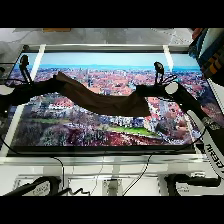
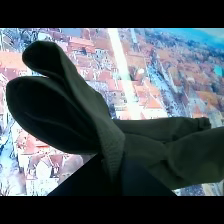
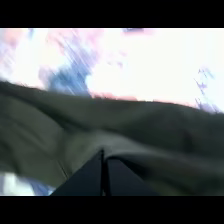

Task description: Fold the clothes and pants, and hang the long-sleeved shirts on hangers.

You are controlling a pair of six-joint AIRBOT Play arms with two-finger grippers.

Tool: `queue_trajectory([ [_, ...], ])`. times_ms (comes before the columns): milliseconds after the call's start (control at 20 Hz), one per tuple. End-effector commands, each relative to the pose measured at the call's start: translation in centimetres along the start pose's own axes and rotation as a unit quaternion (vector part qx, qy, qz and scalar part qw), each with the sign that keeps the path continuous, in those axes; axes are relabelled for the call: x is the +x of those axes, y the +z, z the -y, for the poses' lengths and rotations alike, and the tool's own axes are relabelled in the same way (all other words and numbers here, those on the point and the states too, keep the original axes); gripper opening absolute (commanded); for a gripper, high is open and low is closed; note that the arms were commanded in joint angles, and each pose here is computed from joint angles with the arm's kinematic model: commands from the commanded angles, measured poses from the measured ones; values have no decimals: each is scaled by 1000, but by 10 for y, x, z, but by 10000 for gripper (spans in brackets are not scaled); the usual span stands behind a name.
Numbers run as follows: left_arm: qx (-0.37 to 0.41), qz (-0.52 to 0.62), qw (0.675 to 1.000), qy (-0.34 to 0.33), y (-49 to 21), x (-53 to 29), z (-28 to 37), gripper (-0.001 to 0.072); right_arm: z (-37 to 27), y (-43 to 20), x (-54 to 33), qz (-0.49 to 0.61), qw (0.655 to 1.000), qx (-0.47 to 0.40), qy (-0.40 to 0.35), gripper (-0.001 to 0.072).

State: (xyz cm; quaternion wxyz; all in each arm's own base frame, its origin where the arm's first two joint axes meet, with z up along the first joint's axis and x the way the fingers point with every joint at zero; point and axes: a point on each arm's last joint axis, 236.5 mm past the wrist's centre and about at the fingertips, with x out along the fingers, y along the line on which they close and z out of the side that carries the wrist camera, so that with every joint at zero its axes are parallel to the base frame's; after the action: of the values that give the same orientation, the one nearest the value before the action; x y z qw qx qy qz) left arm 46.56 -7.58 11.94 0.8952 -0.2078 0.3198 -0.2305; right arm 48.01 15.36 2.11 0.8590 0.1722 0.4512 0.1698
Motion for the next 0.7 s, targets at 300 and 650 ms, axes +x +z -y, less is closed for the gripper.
queue_trajectory([
  [300, 16, -17, 1000, 0, -7, -2, 3, 16, 79, -57, -32, -142, 985, 17, -92, 680],
  [650, 33, -33, 999, -7, -16, 4, 15, 15, -16, 19, 19, 54, 998, 3, -9, 14],
])
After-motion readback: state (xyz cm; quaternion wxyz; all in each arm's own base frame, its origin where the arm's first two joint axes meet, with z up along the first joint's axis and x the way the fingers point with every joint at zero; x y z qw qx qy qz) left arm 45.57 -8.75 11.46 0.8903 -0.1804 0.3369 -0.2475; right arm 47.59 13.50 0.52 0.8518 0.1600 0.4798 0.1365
